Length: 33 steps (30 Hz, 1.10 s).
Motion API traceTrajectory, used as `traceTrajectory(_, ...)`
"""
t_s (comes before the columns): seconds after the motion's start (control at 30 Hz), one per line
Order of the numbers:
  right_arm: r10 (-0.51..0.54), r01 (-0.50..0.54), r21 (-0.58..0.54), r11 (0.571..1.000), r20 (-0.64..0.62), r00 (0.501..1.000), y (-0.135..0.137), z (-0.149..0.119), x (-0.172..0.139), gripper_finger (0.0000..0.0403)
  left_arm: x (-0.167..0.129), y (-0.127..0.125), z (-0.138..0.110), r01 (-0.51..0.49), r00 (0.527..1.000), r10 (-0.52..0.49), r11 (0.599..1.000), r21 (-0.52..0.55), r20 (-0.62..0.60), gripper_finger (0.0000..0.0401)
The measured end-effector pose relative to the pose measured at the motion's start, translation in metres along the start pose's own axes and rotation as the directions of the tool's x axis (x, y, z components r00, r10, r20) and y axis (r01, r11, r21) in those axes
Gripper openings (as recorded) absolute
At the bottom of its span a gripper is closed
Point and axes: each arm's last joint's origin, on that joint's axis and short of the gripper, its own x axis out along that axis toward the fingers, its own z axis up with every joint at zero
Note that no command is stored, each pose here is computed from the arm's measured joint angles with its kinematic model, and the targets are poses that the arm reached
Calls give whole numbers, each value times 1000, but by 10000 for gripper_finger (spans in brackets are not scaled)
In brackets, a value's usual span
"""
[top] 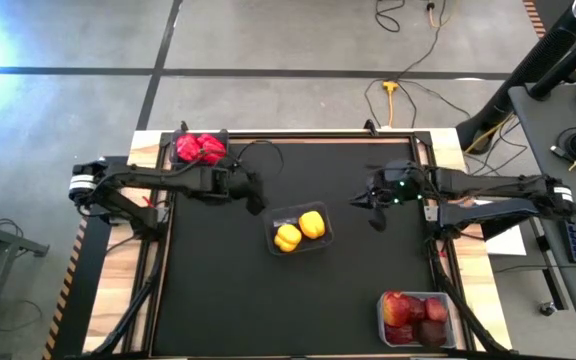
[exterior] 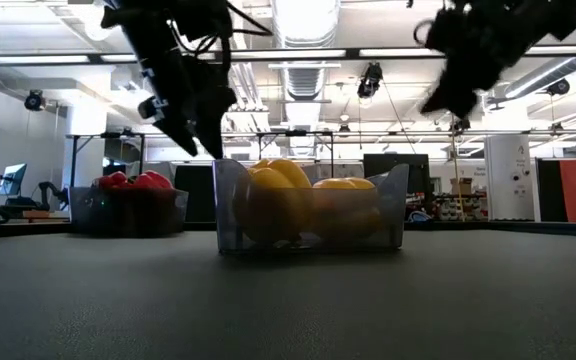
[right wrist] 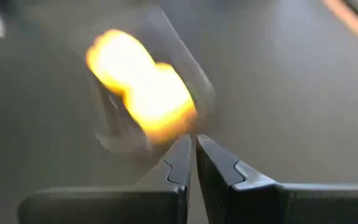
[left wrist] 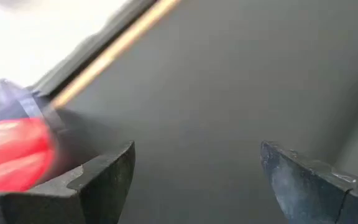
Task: Sort produce into baskets
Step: Return to Home Position
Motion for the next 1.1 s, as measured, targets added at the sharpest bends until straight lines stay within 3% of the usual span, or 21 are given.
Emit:
traceTrajectory(0.1, 96, -74, -108, 991, 211, 973, 6, 3, 9, 18, -2, 5, 8, 83, 996, -83, 995, 47, 11, 327)
traceTrajectory(0.2, 142, -83, -162, 983, 394, 908, 7, 0, 14, 18, -3, 11, 11, 120, 991, -124, 989, 82, 43, 327)
traceTrajectory(0.3, 186, -84, -217, 973, 508, 841, 10, -9, 9, 18, -9, 12, 17, 254, 958, -271, 953, 164, 90, 327)
traceTrajectory(0.43, 202, -79, -248, 966, 525, 827, 11, -25, 0, 18, -24, 15, 24, 366, 897, -413, 893, 262, 154, 327)
traceTrajectory(0.63, 237, -47, -311, 949, 608, 758, 12, -39, -23, 18, -43, 31, 30, 400, 859, -460, 878, 264, 226, 327)
traceTrajectory(0.7, 239, -34, -323, 946, 621, 746, 11, -46, -30, 18, -48, 36, 32, 473, 816, -532, 839, 270, 225, 327)
traceTrajectory(0.87, 254, -16, -338, 941, 676, 692, 8, -67, -46, 18, -58, 43, 33, 647, 656, -721, 690, 324, 225, 327)
traceTrajectory(1.1, 268, -3, -356, 935, 699, 663, 2, -96, -35, 18, -66, 53, 18, 696, 600, -743, 668, 265, 296, 327)
